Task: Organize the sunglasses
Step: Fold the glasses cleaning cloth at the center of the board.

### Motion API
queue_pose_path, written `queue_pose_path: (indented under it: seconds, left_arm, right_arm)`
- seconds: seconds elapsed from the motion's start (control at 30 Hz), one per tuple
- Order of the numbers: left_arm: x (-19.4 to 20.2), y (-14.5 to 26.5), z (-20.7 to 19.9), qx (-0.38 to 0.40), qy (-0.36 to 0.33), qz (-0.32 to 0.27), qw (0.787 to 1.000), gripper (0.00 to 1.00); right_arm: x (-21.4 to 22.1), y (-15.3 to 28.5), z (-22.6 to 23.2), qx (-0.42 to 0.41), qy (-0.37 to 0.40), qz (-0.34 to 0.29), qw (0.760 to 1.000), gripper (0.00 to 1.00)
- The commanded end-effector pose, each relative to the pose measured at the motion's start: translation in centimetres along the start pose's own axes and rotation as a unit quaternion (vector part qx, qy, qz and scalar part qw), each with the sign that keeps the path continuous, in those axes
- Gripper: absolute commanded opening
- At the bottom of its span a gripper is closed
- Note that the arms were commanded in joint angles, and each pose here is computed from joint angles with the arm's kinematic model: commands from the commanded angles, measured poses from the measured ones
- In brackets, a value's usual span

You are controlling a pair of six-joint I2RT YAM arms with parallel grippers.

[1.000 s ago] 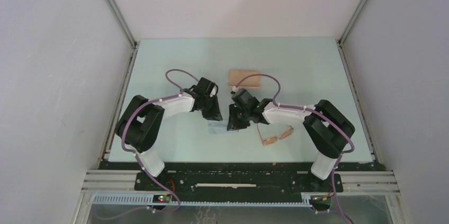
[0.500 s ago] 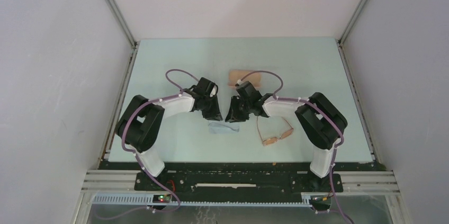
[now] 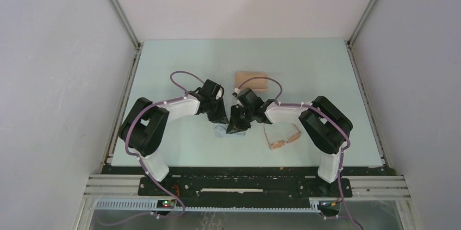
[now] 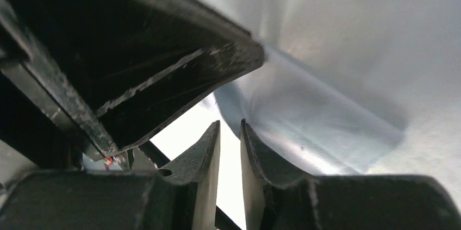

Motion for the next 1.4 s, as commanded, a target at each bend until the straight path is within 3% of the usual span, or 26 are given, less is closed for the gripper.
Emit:
queue_pose_path:
  seconds: [0.0, 0.23, 0.47, 0.6, 0.8, 0.93, 1.07, 1.2, 1.37]
  left_arm:
    - [-1.1, 0.0, -0.8, 0.012, -0.001, -0.015, 1.000, 0.18]
    - [-1.0, 0.6, -0.9, 0.017, -0.011, -0.018, 1.000, 0.18]
    - [-1.5, 5.2, -2.2, 0.028, -0.041, -0.080, 0.996, 0.24]
    - [-1.2, 9.0, -2.5, 0.037, -0.047, -0.129, 0.990, 0.28]
    - [2.7, 12.0, -0.7, 0.073, -0.070, -0.117, 0.988, 0.31]
    - [5.0, 13.4, 0.9, 0.075, -0.056, -0.131, 0.987, 0.31]
    - [5.9, 14.9, 1.5, 0.078, -0.039, -0.154, 0.984, 0.32]
    - [6.0, 16.3, 1.9, 0.053, -0.029, -0.184, 0.981, 0.33]
    - [6.1, 17.9, 2.1, 0.050, -0.035, -0.209, 0.976, 0.35]
  right_arm:
    - [1.4, 0.0, 1.9, -0.030, 0.069, 0.028, 0.997, 0.28]
    - [2.3, 2.2, 1.7, -0.020, 0.054, 0.038, 0.998, 0.21]
    - [0.7, 7.1, 1.7, 0.017, 0.030, -0.065, 0.997, 0.28]
    - [0.2, 10.0, 0.0, 0.066, 0.017, -0.122, 0.990, 0.27]
    - [-0.8, 13.8, -4.6, 0.119, -0.021, -0.192, 0.974, 0.28]
    - [-4.9, 15.5, -4.4, 0.130, -0.051, -0.244, 0.960, 0.30]
    - [-9.5, 14.2, -4.5, 0.178, -0.114, -0.253, 0.944, 0.37]
    - [-12.9, 12.2, -4.4, 0.164, -0.192, -0.249, 0.935, 0.57]
    - [-14.6, 10.1, -4.8, 0.133, -0.302, -0.267, 0.905, 0.63]
Point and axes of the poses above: each gripper's point midway between its finger pads, its own y axis back along the fingers, its own z axis along the line the jaws close on, x = y × z, the point moved 9 cm from there along y, back along the fingers, and after that the axes turned 2 degrees about y, right-handed, at the moved point
